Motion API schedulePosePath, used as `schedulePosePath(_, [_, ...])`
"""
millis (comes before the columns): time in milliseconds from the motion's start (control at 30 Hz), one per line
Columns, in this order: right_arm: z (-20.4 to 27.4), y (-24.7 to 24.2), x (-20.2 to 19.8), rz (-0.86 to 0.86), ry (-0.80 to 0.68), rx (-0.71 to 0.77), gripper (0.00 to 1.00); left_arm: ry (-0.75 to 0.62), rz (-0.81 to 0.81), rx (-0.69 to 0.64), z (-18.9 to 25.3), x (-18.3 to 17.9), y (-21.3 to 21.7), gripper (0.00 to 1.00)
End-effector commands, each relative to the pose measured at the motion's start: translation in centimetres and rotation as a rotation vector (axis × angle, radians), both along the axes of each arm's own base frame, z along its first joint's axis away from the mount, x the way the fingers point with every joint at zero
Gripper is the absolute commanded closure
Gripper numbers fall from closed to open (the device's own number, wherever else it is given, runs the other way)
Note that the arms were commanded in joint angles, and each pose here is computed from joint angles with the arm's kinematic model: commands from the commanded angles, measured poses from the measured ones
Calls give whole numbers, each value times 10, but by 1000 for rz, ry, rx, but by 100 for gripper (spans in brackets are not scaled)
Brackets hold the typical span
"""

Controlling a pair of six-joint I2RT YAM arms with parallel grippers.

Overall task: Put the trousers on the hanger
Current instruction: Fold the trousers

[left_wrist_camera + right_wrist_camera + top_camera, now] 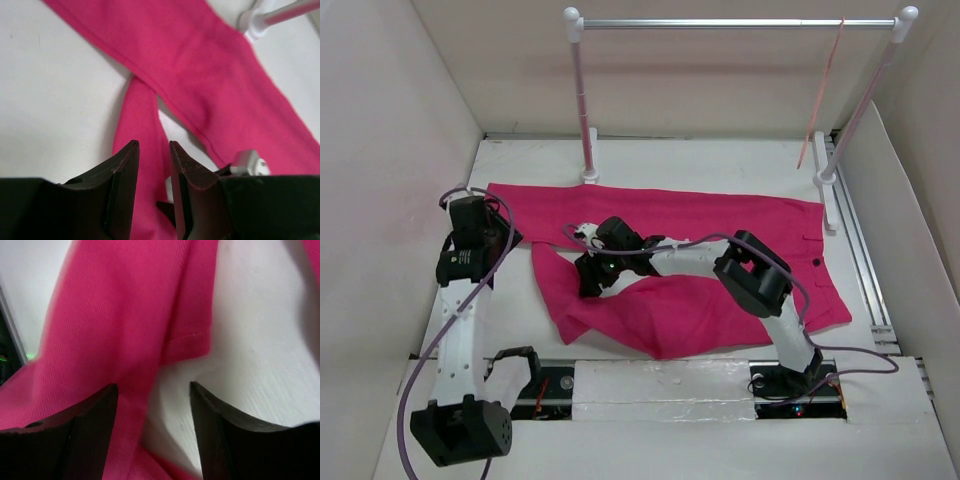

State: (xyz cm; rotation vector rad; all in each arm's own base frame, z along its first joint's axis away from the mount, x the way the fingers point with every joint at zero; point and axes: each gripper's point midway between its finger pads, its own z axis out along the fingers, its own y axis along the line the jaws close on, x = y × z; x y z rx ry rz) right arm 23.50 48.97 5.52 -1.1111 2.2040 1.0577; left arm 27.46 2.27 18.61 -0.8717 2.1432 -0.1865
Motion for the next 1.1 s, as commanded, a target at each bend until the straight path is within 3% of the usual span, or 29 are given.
schedulePosePath(0, [31, 36, -2, -57, 35, 155, 35, -71, -25, 37, 33, -1, 0, 74])
schedulePosePath(133, [23, 48, -11, -42, 83, 210, 42, -81, -23, 36, 30, 2, 1, 74])
schedulePosePath(200, [29, 58, -7, -43, 74, 275, 70, -73, -54, 9, 25, 3, -6, 74])
schedulePosePath(233, [33, 59, -4, -31, 78, 297, 100, -72, -51, 15, 24, 2, -5, 74])
schedulePosePath(333, [70, 70, 0, 16, 13, 367, 100, -69, -47, 38, 28, 2, -1, 74])
schedulePosePath(533, [180, 34, 12, -81, -301, 310, 100, -105, -12, 80, 55, 13, 9, 74])
schedulePosePath(633, [202, 19, 7, -63, -340, 275, 100, -132, 7, 94, 74, 20, 14, 73])
schedulePosePath(733, [192, 26, -10, 15, -333, 221, 100, -150, 59, 120, 93, 23, 23, 73])
schedulePosePath(867, [141, 51, -27, 107, -298, 79, 100, -132, 146, 178, 101, 16, 41, 73])
schedulePosePath(1000, [115, 79, -86, 281, -250, 57, 82, -92, 222, 230, 85, 3, 56, 71])
schedulePosePath(1067, [103, 85, -119, 340, -236, 36, 63, -75, 254, 246, 75, -5, 62, 70])
